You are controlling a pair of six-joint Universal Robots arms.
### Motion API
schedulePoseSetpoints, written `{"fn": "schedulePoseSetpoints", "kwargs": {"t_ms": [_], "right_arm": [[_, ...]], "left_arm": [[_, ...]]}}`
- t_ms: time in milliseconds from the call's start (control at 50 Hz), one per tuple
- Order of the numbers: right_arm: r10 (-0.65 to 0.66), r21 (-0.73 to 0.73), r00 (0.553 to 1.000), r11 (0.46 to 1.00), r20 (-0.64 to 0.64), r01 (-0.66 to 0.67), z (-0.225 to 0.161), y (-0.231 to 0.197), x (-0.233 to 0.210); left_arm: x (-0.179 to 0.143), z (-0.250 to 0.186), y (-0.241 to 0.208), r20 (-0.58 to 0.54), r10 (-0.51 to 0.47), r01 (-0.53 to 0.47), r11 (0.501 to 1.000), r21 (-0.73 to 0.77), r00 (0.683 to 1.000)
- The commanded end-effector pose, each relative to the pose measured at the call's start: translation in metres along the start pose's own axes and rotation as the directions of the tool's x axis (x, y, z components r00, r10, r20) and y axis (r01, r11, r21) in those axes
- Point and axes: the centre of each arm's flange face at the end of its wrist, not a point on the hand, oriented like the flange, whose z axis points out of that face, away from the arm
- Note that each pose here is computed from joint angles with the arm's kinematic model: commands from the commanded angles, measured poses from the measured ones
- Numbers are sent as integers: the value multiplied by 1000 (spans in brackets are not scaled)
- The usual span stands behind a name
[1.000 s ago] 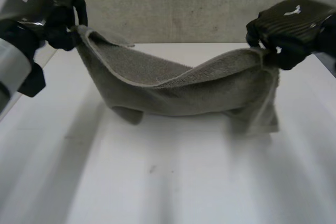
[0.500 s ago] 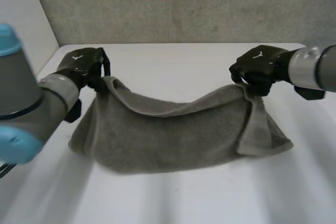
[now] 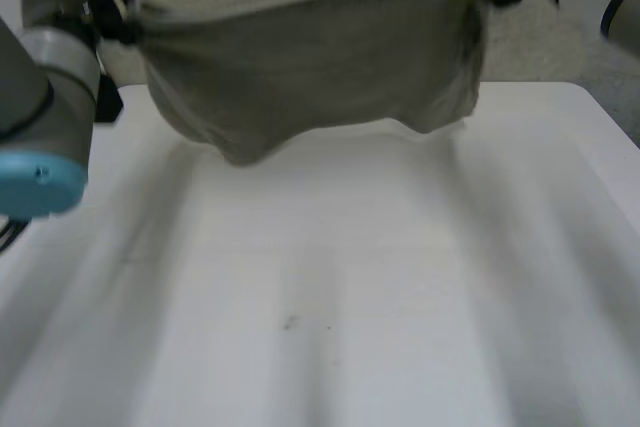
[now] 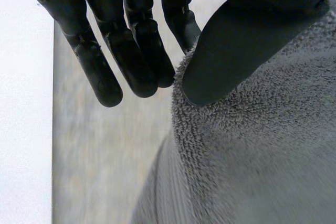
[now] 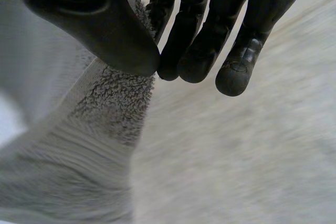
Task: Fold the towel.
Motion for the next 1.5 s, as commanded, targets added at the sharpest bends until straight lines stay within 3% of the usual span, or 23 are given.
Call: {"fn": "schedulePoseSetpoints", "kwargs": {"t_ms": [20,200,360,480,520,640,820,920,960,1020,1060,1140,1180,1340,1500], "right_arm": [[37,-251,964,967,263,32,-12,61,-58],[141,-432,845,895,516,114,-35,133,-132],[204,-469,811,878,547,95,-45,152,-159],[219,-468,835,882,504,51,-43,155,-161],[239,-461,866,888,440,-11,-40,150,-154],[298,-424,899,894,322,-144,-40,143,-145],[373,-404,894,878,246,-255,-49,138,-147],[399,-422,883,865,246,-273,-58,139,-154],[414,-440,875,854,252,-278,-63,141,-159],[419,-447,872,850,254,-279,-66,140,-162],[426,-454,868,846,257,-281,-70,139,-164],[428,-457,867,844,256,-282,-74,137,-164],[429,-457,866,844,258,-282,-77,135,-165],[442,-474,858,833,262,-285,-86,135,-172],[431,-474,869,835,244,-281,-95,139,-177]], "left_arm": [[-32,-32,69,64,40,-26,977,-213,997],[-64,-70,141,118,91,-35,912,-409,989],[-72,-83,159,129,122,-47,880,-473,984],[-70,-81,153,126,115,-46,889,-456,985],[-68,-77,147,125,108,-43,900,-434,986],[-72,-71,139,139,106,-41,912,-409,985],[-72,-78,134,136,109,-44,909,-414,985],[-69,-84,124,98,167,-113,907,-406,981],[-63,-87,112,22,240,-214,899,-382,970],[-59,-87,107,-27,278,-268,892,-363,960],[-53,-86,101,-122,348,-369,868,-334,930],[-55,-81,100,-190,399,-440,843,-310,897],[-53,-78,99,-264,434,-499,820,-280,861],[-43,-72,107,-417,452,-572,789,-226,788],[-39,-73,141,-486,425,-599,746,-290,764]]}}
